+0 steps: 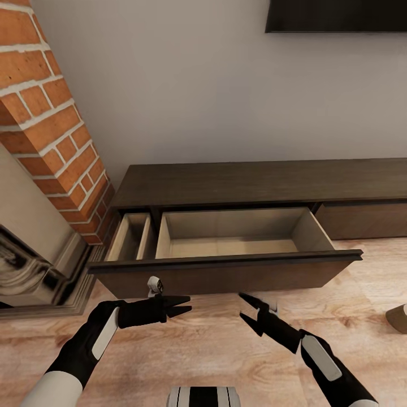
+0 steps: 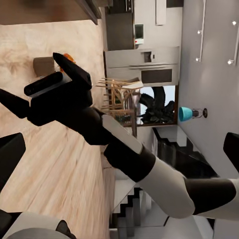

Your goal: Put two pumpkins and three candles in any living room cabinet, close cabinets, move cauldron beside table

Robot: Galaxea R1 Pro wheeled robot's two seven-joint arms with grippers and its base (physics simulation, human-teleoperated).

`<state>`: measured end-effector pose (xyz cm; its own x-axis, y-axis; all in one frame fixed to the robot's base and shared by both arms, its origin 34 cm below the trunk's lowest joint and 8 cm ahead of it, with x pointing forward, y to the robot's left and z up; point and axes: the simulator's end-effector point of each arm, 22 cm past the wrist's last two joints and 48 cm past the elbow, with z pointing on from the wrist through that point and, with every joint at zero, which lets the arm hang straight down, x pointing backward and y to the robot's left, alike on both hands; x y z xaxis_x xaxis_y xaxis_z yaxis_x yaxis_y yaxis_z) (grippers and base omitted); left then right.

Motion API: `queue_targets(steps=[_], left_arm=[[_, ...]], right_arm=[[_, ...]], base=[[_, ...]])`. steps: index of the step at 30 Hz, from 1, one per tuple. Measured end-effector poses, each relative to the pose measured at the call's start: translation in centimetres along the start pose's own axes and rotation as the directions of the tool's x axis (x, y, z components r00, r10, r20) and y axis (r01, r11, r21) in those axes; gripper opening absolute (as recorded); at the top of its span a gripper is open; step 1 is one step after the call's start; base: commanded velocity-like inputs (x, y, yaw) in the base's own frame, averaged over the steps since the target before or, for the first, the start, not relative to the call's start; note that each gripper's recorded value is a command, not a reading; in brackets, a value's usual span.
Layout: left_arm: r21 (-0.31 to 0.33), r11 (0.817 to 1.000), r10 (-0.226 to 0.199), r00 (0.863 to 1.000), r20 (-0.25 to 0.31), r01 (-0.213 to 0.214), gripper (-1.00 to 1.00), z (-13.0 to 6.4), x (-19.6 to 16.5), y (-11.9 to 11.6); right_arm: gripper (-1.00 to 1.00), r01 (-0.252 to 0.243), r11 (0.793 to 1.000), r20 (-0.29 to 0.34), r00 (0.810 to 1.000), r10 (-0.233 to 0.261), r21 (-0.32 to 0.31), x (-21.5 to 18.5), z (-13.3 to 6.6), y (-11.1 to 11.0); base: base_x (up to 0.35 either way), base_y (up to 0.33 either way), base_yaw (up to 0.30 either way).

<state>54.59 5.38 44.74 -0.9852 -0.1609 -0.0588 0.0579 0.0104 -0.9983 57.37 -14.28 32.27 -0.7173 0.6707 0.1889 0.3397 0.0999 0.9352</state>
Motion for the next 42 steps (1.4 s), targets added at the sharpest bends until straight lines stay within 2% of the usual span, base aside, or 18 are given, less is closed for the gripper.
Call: queue_targets(steps=[4,6,9,31,37,42], left_arm=[[0.000,1.000,0.000,1.000,0.000,0.000,1.00,0.0,0.0,0.0],[0.000,1.000,0.000,1.000,0.000,0.000,1.00,0.0,0.0,0.0],[-0.001,1.000,0.000,1.000,0.000,0.000,1.00,0.0,0.0,0.0],[0.001,1.000,0.000,1.000,0.001,0.000,1.00,0.0,0.0,0.0],[0.005,1.000,0.024,1.000,0.001,-0.024,1.00,0.0,-0.2,-1.2],[0.004,1.000,0.025,1.000,0.004,-0.025,1.00,-0.1,-0.3,-1.2]], right_arm=[[1.00,-0.018,0.999,-0.009,1.000,0.019,0.049,0.7,-0.6,-2.3],[1.00,-0.051,0.994,-0.009,0.999,0.052,0.092,1.3,-1.3,-4.5],[1.00,-0.069,0.991,-0.006,0.997,0.070,0.110,1.5,-1.6,-5.4],[1.00,-0.076,0.990,-0.006,0.997,0.077,0.119,1.6,-1.8,-5.8],[1.00,-0.067,0.992,-0.003,0.998,0.067,0.110,1.6,-1.9,-5.0],[1.00,-0.070,0.991,-0.002,0.997,0.071,0.116,1.6,-2.0,-5.2]], base=[[0.000,0.000,0.000],[0.000,0.000,0.000],[0.000,0.000,0.000],[0.000,0.000,0.000],[0.000,0.000,0.000],[0.000,0.000,0.000]])
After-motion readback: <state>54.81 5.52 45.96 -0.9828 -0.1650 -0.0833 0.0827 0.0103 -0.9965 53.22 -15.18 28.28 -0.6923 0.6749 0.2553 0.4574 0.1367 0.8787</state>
